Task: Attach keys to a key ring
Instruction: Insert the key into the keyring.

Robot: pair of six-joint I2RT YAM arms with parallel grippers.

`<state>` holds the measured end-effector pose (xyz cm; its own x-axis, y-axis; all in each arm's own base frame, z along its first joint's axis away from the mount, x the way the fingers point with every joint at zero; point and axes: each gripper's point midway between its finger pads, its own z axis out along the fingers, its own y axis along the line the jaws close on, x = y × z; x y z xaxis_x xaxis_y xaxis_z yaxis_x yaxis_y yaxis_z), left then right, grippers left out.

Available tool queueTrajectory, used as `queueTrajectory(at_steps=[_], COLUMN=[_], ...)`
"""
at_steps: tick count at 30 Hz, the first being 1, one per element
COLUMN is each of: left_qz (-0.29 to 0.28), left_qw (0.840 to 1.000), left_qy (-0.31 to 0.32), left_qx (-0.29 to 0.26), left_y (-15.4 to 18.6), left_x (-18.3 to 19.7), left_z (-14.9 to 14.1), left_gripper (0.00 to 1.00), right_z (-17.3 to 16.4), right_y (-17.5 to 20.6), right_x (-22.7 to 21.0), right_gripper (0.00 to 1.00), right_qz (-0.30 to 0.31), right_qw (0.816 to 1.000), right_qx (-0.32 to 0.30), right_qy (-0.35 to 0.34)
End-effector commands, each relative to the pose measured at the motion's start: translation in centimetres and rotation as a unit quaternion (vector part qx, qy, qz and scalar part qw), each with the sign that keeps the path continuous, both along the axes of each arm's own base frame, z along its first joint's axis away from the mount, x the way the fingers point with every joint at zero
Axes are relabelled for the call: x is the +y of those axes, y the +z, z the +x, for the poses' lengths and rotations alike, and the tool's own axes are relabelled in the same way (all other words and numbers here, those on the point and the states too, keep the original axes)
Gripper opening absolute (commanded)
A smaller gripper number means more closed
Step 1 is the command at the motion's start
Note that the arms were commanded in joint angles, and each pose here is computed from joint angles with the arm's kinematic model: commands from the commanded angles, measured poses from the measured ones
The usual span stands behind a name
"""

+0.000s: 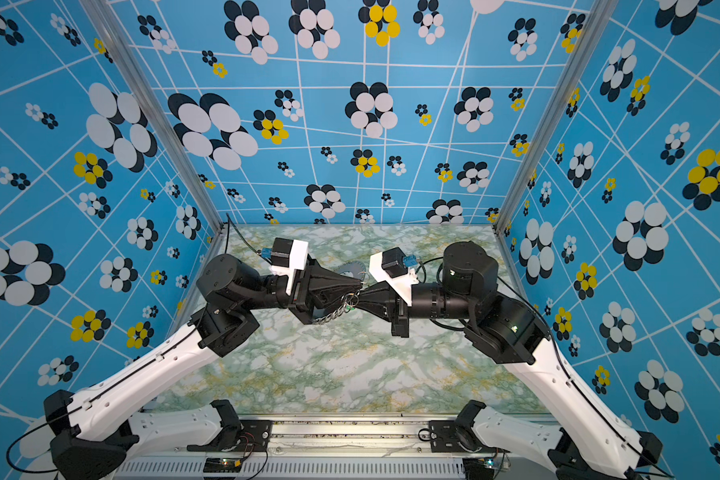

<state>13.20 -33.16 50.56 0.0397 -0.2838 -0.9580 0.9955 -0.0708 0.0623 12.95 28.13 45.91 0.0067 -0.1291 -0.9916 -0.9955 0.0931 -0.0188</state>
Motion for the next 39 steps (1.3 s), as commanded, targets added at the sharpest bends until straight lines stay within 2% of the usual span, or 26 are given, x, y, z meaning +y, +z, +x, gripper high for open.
queueTrajectory(at_steps=[1,4,9,14,26,31,39], left_qz=[-0.047,-0.044,-0.038,-0.029,-0.022,-0.015,-0.011], left_qw=[0.999,0.999,0.999,0.999,0.999,0.999,0.999], left_qy=[0.003,0.006,0.011,0.011,0.011,0.008,0.002], left_qx=[-0.027,-0.032,-0.036,-0.04,-0.038,-0.034,-0.031], left_y=[2.2,2.2,2.1,1.8,1.4,0.9,0.6], left_x=[0.6,0.8,1.2,1.5,1.8,1.7,1.6], left_z=[-0.3,-0.5,-0.6,-0.9,-1.2,-1.3,-1.4], left_gripper=[0.0,0.0,0.0,0.0,0.0,0.0,0.0], right_z=[-0.4,-0.3,-0.3,-0.3,-0.7,-1.1,-1.7], right_y=[-2.3,-2.2,-2.5,-2.1,0.1,2.0,4.1], right_x=[0.8,0.2,-1.1,-3.0,-5.0,-5.0,-4.7], right_gripper=[0.0,0.02,0.3,0.39,0.44,0.44,0.36], right_qz=[-0.029,-0.035,-0.06,-0.079,-0.073,-0.032,0.008], right_qw=[0.999,0.999,0.998,0.995,0.991,0.993,0.994], right_qx=[0.037,0.027,0.014,-0.01,-0.053,-0.067,-0.081], right_qy=[0.016,0.0,-0.027,-0.065,-0.098,-0.094,-0.077])
